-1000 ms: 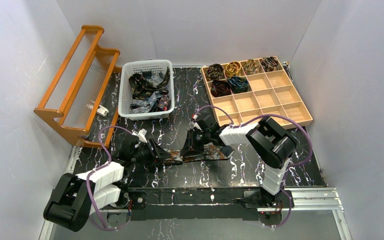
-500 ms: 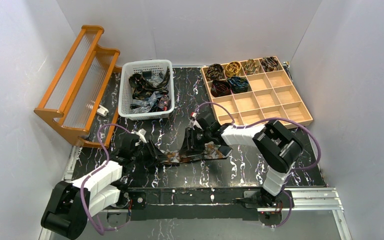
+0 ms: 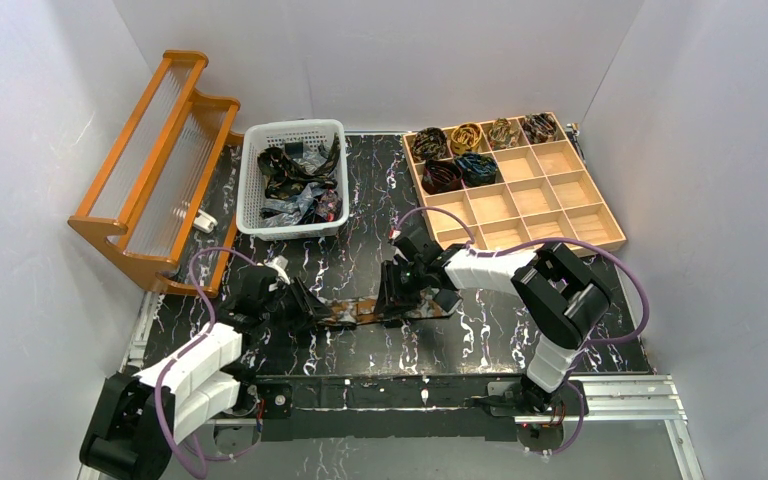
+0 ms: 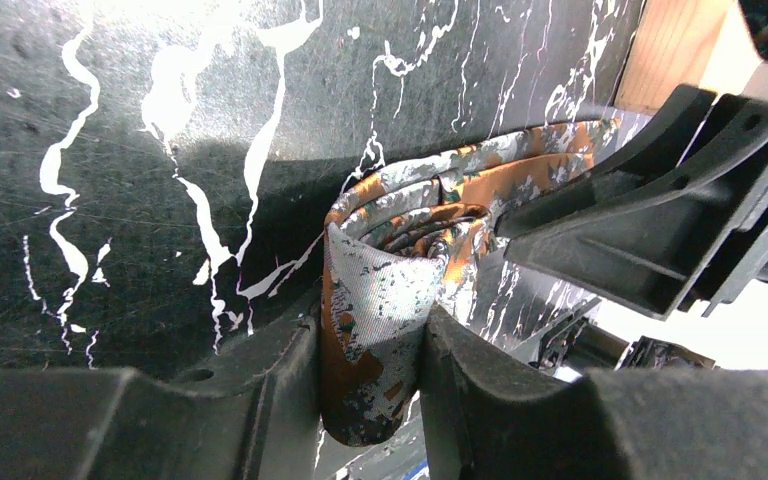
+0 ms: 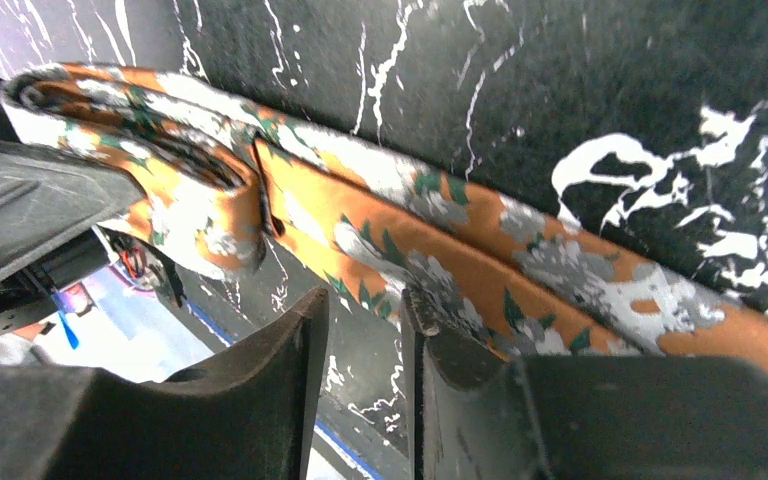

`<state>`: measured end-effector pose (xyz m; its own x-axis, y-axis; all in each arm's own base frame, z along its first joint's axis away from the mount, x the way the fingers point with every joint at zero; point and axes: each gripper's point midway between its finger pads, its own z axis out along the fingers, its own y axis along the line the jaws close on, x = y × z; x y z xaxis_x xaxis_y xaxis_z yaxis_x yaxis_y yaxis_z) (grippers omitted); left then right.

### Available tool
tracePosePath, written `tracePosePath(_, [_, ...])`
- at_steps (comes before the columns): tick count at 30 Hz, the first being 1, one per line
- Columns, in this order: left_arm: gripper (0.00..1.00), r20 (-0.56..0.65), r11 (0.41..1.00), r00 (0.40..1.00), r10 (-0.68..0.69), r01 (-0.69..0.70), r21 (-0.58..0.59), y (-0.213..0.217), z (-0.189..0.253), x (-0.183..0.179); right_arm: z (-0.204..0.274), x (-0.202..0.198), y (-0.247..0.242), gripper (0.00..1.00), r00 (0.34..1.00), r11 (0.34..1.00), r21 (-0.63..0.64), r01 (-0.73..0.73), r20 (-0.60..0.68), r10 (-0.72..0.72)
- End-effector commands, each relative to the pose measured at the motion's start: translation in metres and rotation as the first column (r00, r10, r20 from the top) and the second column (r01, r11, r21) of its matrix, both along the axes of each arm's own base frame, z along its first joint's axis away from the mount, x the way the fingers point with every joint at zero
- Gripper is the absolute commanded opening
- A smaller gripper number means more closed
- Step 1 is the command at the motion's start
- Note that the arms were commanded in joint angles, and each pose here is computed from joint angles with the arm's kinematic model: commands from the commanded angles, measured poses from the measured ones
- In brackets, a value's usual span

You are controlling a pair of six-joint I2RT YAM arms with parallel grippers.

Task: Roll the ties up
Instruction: Roll the tie at the center of the board.

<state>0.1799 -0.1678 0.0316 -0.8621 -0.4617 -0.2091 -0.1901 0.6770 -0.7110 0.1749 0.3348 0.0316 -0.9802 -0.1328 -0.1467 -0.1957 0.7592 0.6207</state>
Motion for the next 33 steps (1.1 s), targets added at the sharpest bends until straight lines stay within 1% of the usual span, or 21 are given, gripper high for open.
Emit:
tracePosePath(1, [0.33,0.051,0.998,0.997,0.065,-0.066,0.02,0.005,0.015,0.016,-0.01,-0.023,-0.011,0.4,0.993,0.999,-0.037,0.003,-0.117,-0.007])
tracePosePath(4, [0.33,0.033,0.996,0.997,0.074,-0.075,0.054,0.011,0.012,0.013,-0.007,-0.026,-0.011,0.4,0.992,0.999,-0.031,0.018,-0.125,-0.022])
tracePosePath(12, [0.33,-0.001,0.991,1.0,0.027,-0.026,0.133,0.019,0.003,0.003,0.0,-0.024,-0.003,0.39,0.992,1.0,-0.005,0.022,-0.127,-0.023])
tracePosePath(14, [0.32,0.003,0.988,1.0,0.017,-0.017,0.156,0.021,0.006,0.004,0.009,-0.022,0.003,0.39,0.995,0.999,0.034,0.007,-0.102,-0.004])
tracePosePath(18, [0.32,0.014,0.98,1.0,0.008,-0.01,0.197,0.025,0.014,0.01,0.04,-0.012,0.018,0.45,0.999,0.991,0.136,-0.019,-0.029,0.023])
tracePosePath(21, [0.31,0.02,0.975,1.0,0.002,-0.006,0.22,0.027,0.02,0.014,0.057,-0.005,0.029,0.46,1.0,0.982,0.188,-0.026,0.01,0.024])
tracePosePath(25, [0.3,0.024,0.968,1.0,0.004,-0.01,0.252,0.031,0.025,0.018,0.071,-0.001,0.048,0.41,1.0,0.955,0.296,-0.005,0.005,0.004])
tracePosePath(27, [0.29,0.024,0.962,1.0,0.01,-0.016,0.274,0.034,0.027,0.019,0.074,0.001,0.058,0.4,1.0,0.945,0.327,-0.005,0.008,0.002])
tracePosePath(33, [0.29,0.023,0.93,0.999,0.025,-0.032,0.367,0.047,0.03,0.025,0.062,0.019,0.08,0.37,1.0,0.956,0.294,-0.01,0.029,0.002])
